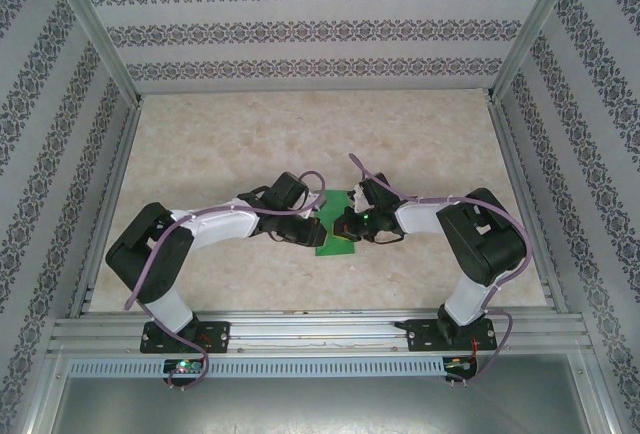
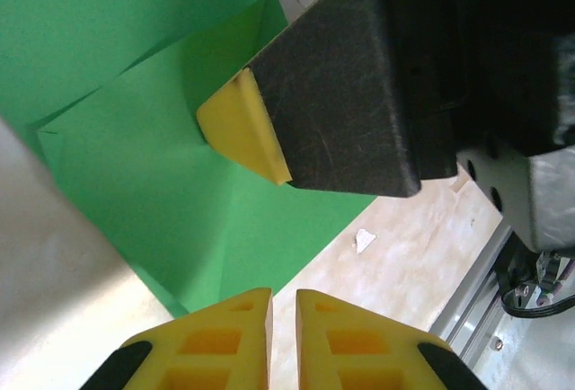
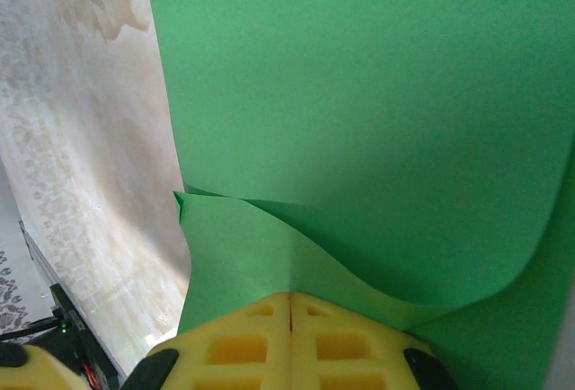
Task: Fold a paper plane with a square sheet of paper (fold left side to right side)
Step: Fold the triangle a second time at the center of the table.
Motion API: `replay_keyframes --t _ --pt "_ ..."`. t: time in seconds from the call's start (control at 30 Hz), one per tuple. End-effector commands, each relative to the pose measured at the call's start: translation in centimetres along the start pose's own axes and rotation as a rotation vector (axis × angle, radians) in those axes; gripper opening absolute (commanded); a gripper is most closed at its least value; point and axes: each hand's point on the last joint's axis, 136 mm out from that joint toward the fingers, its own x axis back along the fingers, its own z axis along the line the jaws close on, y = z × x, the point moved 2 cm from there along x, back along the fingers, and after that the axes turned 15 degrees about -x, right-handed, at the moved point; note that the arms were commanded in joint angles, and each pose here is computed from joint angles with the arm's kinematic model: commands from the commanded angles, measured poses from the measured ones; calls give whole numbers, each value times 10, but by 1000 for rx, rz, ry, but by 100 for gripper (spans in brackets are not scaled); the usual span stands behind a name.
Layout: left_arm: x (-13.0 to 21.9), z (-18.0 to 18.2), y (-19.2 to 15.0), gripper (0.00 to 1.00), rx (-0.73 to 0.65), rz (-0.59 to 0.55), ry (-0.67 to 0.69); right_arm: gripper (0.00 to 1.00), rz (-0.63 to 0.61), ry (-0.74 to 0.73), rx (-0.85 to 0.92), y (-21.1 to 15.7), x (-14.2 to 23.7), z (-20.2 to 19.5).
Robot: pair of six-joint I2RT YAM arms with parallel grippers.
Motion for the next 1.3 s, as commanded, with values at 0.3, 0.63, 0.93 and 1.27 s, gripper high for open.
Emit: replay_keyframes --t 0.3,0.63,0.93,1.27 --pt "-26 5 -10 13 29 36 -46 0 41 -123 -43 -14 -7 -33" --pt "-34 19 -28 12 48 80 -1 0 42 -136 -39 -15 -5 -34" --pt "-32 27 -35 10 48 90 48 0 41 -137 -32 -14 -4 -32" --pt "-26 34 -41 6 42 101 108 0 27 -103 1 -9 -1 -21"
